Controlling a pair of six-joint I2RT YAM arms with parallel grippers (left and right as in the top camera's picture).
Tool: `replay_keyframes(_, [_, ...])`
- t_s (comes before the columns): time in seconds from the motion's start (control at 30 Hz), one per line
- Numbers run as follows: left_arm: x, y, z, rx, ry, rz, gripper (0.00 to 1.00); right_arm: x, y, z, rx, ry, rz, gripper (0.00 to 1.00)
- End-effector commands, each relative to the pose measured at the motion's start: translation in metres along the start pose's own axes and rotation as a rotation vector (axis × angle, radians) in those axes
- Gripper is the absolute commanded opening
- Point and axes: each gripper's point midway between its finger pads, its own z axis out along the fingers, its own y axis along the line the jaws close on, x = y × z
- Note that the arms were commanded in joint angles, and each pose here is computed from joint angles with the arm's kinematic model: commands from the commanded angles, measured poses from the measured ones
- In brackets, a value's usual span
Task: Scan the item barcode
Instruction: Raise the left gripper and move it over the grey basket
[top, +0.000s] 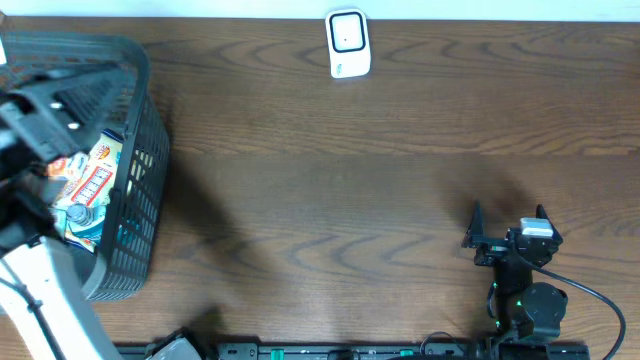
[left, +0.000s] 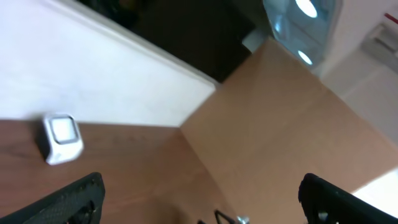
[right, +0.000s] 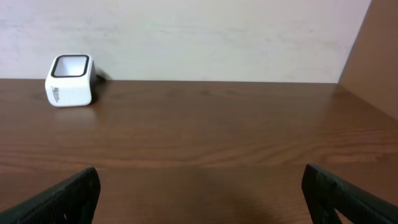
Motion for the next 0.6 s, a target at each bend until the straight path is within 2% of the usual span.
replay_keyframes(0.0, [-0.026, -0.004, -0.023, -0.069, -0.129, 0.004, 0.99, 0.001, -0.001, 0.0, 0.003, 0.001, -0.008, 0.99])
replay_keyframes(0.2, [-0.061, 0.047, -0.081, -0.202, -0.376, -0.248, 0.99, 0.001, -0.001, 0.0, 0.003, 0.001, -0.008, 0.99])
replay_keyframes(0.37, [-0.067, 0.059, -0.101, -0.236, -0.435, -0.298, 0.99, 0.001, -0.001, 0.0, 0.003, 0.001, -0.008, 0.99])
replay_keyframes(0.57, [-0.071, 0.04, -0.096, -0.216, -0.481, -0.305, 0.99, 0.001, -0.001, 0.0, 0.003, 0.001, -0.008, 0.99])
